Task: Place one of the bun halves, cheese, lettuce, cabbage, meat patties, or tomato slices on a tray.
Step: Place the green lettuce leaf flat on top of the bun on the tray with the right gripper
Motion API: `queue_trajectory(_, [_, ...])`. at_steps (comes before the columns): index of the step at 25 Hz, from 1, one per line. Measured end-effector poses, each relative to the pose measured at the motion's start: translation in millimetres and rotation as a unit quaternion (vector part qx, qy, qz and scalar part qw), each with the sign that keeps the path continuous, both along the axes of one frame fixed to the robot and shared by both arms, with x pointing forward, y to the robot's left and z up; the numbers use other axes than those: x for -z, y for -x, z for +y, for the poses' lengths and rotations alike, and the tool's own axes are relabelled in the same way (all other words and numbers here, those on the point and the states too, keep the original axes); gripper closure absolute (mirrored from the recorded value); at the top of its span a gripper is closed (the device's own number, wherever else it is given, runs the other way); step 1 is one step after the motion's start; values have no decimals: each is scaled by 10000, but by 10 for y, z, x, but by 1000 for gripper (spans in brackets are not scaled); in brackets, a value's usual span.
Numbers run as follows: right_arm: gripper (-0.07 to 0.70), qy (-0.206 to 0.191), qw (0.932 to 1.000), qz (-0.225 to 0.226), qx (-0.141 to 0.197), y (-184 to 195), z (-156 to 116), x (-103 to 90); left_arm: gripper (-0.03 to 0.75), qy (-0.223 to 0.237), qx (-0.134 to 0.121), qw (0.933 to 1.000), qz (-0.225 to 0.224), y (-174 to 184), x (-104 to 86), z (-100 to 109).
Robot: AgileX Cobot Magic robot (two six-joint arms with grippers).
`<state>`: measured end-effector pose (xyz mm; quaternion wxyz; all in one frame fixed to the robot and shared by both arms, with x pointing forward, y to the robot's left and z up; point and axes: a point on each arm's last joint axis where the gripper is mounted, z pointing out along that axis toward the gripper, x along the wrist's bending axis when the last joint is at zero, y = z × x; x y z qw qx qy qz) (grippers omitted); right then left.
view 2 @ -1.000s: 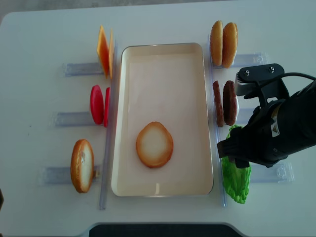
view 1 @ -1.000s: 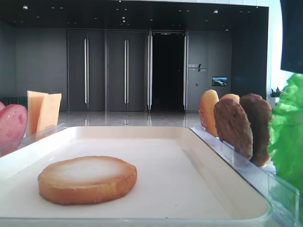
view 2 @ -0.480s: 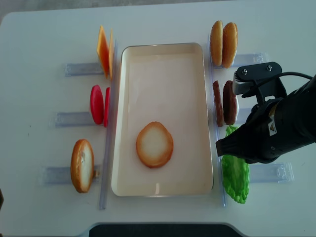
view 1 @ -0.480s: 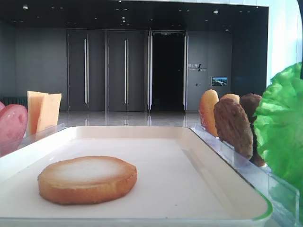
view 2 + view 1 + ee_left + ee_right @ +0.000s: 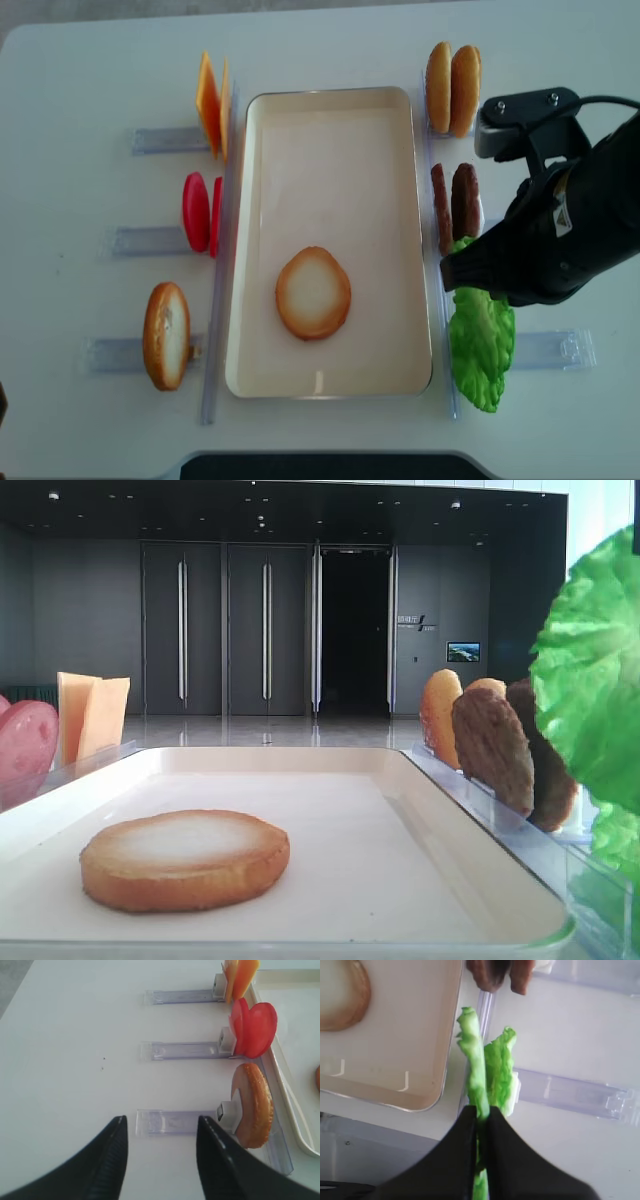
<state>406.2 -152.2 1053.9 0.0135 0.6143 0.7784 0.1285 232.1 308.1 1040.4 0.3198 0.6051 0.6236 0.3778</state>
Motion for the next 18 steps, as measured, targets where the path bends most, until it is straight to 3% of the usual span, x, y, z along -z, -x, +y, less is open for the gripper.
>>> queue_trajectory(7, [615,-158,9996,-164,-164,51,65,-365,375,0,0,10000,0,0,0,0])
queue_trajectory(12, [615,-255,9987,-221,-373,159,140,-425,377,0,0,10000,0,0,0,0])
queue_trajectory(15, [615,-575,9968,-222,-502,198,227,-442,377,0,0,10000,0,0,0,0])
queue_trajectory(18, [615,-1152,9904,-273,-718,235,356,-483,377,0,0,10000,0,0,0,0])
